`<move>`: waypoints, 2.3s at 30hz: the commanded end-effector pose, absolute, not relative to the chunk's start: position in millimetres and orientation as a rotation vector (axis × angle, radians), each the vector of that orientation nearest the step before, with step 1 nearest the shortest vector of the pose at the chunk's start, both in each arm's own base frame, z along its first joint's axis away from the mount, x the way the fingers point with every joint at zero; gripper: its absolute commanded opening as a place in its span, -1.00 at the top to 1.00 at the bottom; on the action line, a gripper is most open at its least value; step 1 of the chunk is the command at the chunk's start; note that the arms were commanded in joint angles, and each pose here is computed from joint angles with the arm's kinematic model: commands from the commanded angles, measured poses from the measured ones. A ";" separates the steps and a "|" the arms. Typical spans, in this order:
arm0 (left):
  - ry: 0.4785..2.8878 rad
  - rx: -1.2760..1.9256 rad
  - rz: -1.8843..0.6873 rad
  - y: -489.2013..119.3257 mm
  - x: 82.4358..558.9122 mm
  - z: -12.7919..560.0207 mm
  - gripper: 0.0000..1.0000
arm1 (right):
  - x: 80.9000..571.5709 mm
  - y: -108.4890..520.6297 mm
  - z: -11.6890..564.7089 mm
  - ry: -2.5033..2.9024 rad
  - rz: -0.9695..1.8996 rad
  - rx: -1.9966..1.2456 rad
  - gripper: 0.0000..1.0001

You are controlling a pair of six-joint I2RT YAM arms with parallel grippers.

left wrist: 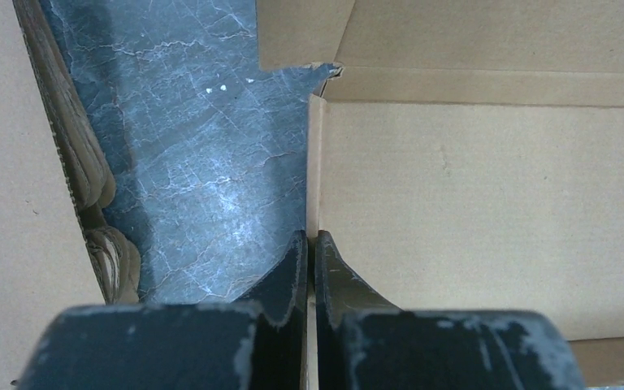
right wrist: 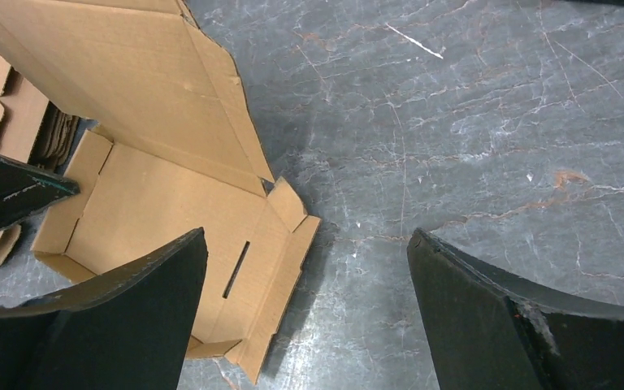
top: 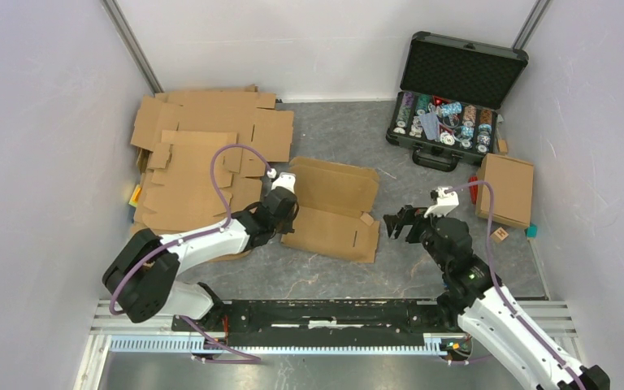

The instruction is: Fold the paper box

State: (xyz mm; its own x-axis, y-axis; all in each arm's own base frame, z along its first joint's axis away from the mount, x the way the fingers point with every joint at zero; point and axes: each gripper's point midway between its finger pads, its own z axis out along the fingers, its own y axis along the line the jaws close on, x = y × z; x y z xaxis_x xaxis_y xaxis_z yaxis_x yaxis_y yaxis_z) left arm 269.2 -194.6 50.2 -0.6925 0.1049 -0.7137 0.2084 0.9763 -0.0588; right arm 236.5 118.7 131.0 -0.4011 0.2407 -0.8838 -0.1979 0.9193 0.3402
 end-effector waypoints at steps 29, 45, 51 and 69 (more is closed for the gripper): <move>2.299 0.091 -0.161 -190.0 278.7 61.7 0.58 | 148.4 186.4 72.7 2.338 1.020 -0.103 -0.08; 2.334 0.050 -0.194 -184.3 281.7 57.0 0.09 | 148.4 204.5 58.7 2.323 0.994 -0.109 0.39; 2.367 0.048 -0.208 -183.5 280.4 47.5 0.09 | 151.9 208.2 66.2 2.272 1.004 -0.097 0.49; 2.400 0.064 -0.233 -187.1 280.3 39.4 0.10 | 150.0 209.5 50.3 2.289 0.992 -0.137 0.50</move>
